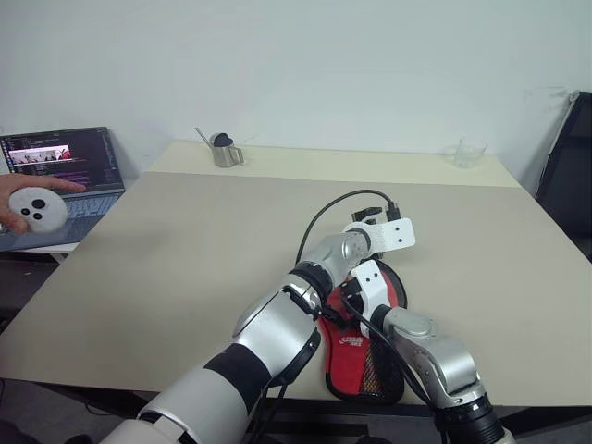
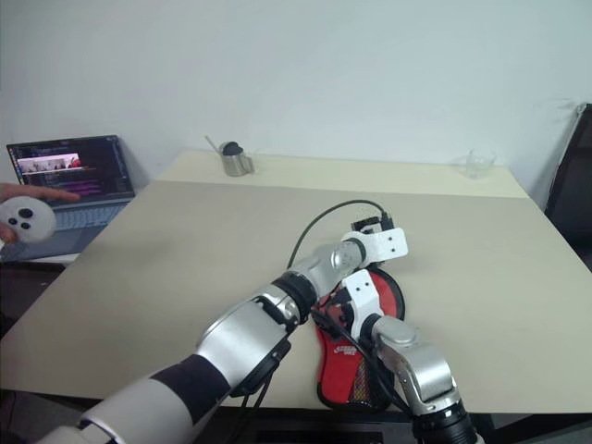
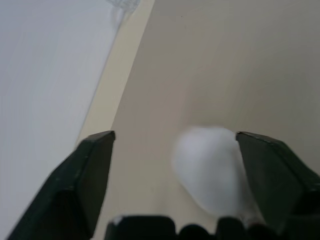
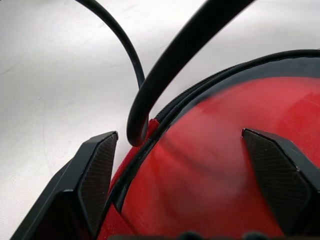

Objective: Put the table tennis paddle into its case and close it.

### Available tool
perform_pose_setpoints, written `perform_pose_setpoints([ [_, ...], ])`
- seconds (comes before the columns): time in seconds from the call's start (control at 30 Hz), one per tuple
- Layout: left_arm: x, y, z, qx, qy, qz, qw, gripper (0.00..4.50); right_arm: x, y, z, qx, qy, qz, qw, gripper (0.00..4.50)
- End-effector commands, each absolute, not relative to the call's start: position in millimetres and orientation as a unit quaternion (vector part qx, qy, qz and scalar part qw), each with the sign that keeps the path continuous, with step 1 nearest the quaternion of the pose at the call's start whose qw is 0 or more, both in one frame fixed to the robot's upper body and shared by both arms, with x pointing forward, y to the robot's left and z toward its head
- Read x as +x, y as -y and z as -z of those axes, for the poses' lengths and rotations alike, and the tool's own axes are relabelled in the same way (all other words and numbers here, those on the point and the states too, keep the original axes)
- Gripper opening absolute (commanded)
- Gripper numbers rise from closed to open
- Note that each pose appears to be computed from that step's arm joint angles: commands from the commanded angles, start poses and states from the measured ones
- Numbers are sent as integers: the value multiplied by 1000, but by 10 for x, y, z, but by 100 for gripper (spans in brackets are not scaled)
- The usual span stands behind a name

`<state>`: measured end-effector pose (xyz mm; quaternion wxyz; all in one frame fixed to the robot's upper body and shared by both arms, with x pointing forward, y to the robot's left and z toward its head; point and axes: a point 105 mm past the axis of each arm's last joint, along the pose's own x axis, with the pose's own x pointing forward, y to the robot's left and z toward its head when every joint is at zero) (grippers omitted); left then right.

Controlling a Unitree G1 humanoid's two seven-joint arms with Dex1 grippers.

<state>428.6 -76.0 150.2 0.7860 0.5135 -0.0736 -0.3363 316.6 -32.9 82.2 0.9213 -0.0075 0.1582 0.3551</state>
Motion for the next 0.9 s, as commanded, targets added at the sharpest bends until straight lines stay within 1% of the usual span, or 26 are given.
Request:
perform_pose_setpoints([
  [0.03, 3992, 1189, -1401, 485, 90, 394, 775, 445, 3134, 308, -501, -2, -233, -354, 906, 437],
  [0.1, 4002, 1160, -1387, 486, 82, 403, 771, 445, 3134, 300, -497, -3, -236, -358, 904, 437],
  [0.23, 4117, 1032, -1562, 461, 78, 398, 789, 445, 3178, 302, -513, -9, -232, -363, 902, 437],
  [0.33, 4191, 912, -1640, 452, 74, 399, 794, 445, 3213, 359, -567, -22, -225, -372, 900, 437],
  [0.4, 4235, 828, -1706, 424, 61, 407, 807, 445, 3229, 425, -622, -25, -221, -376, 900, 437],
  [0.5, 4280, 707, -1847, 370, 47, 432, 821, 445, 3192, 516, -692, -36, -214, -391, 894, 437],
  [0.6, 4334, 560, -1968, 340, 42, 440, 830, 445, 3111, 606, -732, -45, -215, -404, 888, 437],
  [0.77, 4379, 351, -2082, 308, 37, 457, 834, 445, 3082, 837, -837, -72, -208, -397, 891, 437],
  [0.9, 4351, 292, -2249, 274, 47, 485, 830, 445, 3069, 998, -953, -89, -199, -391, 894, 437],
])
